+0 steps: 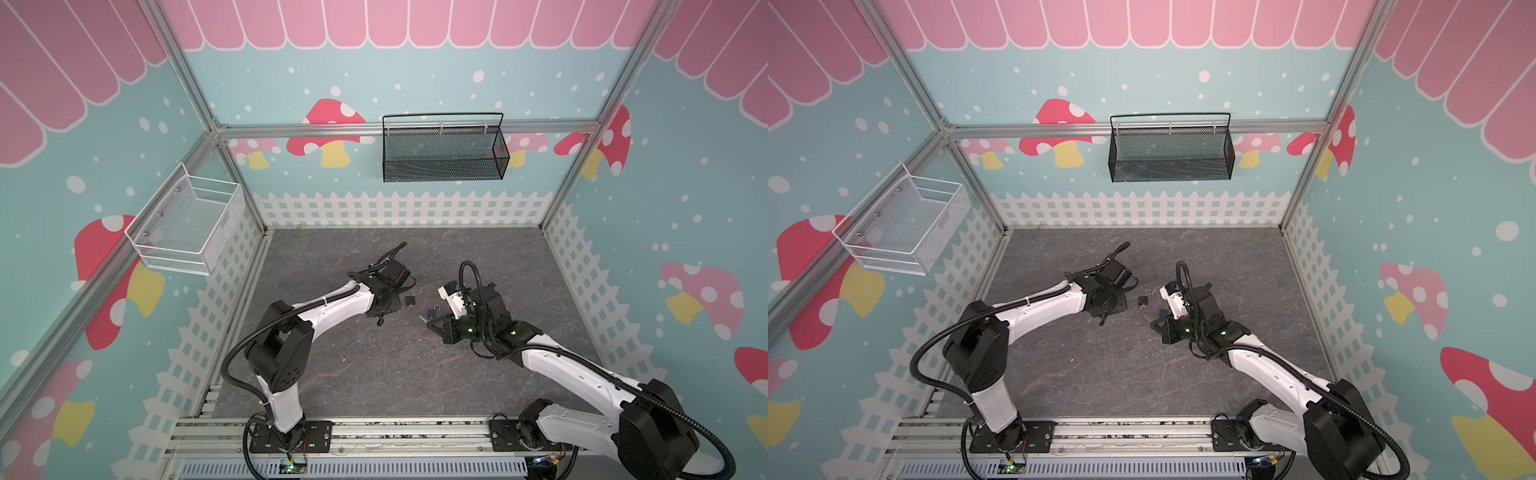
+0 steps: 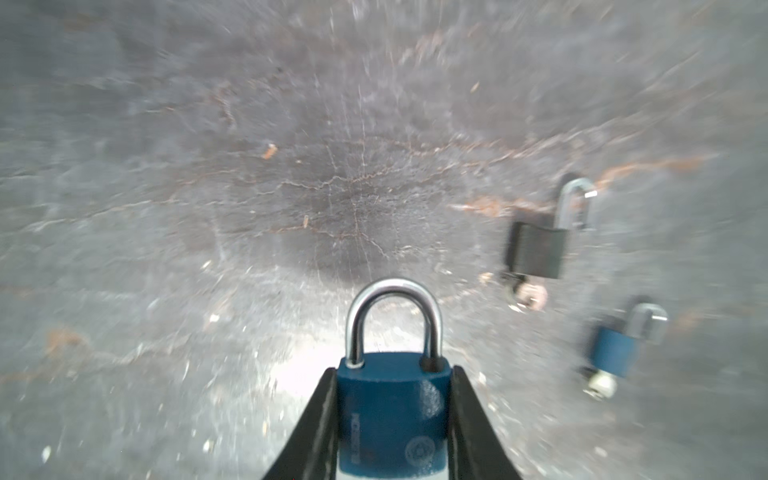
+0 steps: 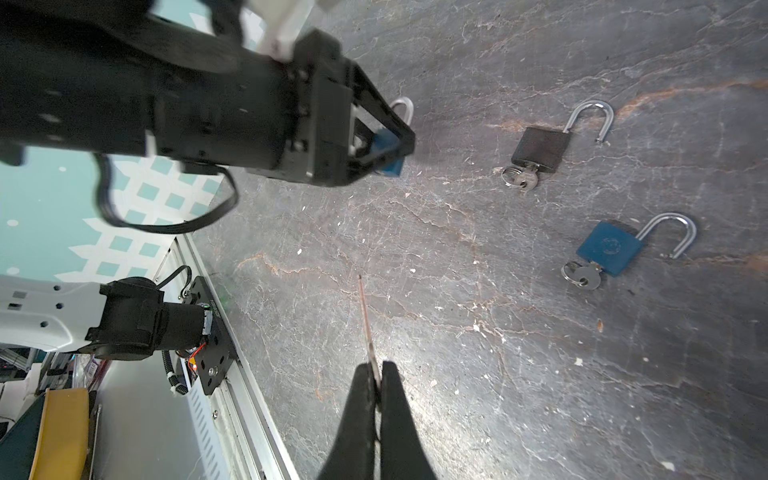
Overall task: Unlock with the key
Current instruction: 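Lift the blue padlock with the left gripper while the right holds the key, then bring the key to the keyhole with the right gripper while the left holds the padlock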
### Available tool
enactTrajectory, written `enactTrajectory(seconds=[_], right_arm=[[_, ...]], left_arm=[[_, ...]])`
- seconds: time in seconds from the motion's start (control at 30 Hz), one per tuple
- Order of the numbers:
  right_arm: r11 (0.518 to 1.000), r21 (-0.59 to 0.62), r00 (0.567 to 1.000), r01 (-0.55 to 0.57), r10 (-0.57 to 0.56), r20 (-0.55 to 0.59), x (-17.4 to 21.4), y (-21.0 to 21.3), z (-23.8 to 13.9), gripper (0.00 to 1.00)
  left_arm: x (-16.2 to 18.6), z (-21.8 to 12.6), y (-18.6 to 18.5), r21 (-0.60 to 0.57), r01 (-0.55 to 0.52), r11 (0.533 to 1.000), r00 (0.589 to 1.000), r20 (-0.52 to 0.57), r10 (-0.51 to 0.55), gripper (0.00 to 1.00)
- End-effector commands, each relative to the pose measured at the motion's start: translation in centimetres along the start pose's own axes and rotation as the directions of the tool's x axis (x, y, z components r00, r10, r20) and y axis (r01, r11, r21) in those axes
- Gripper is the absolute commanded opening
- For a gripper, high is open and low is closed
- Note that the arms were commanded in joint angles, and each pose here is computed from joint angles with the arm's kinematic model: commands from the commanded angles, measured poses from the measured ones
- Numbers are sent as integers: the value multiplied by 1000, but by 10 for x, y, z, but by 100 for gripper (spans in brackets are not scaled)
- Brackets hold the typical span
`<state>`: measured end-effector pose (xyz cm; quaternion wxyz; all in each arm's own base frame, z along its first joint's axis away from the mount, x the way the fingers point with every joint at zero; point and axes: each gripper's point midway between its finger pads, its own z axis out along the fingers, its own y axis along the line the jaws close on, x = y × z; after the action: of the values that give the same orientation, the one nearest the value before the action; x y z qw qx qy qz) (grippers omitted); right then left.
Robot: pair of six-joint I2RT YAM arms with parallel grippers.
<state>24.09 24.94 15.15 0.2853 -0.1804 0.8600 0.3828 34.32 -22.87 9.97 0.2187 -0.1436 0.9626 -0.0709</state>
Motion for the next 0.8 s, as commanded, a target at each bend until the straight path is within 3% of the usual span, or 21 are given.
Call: enactTrajectory(seconds=[0.0,0.3,0.77], right_arm=[[999,23,999,-32,32,-20,6,-6,-1,0],[998,11,996,-66,65,64,4,10,-11,0],[986,-73,971,-148,159,178,4,52,8,0]], left_arm=[[-6,-26,2,33,125,992,989,79,-128,0],[-1,-78,-1,145,274,951,942,159,-295,0],[17,-109,-17,276,306,911,926,134,-352,0]])
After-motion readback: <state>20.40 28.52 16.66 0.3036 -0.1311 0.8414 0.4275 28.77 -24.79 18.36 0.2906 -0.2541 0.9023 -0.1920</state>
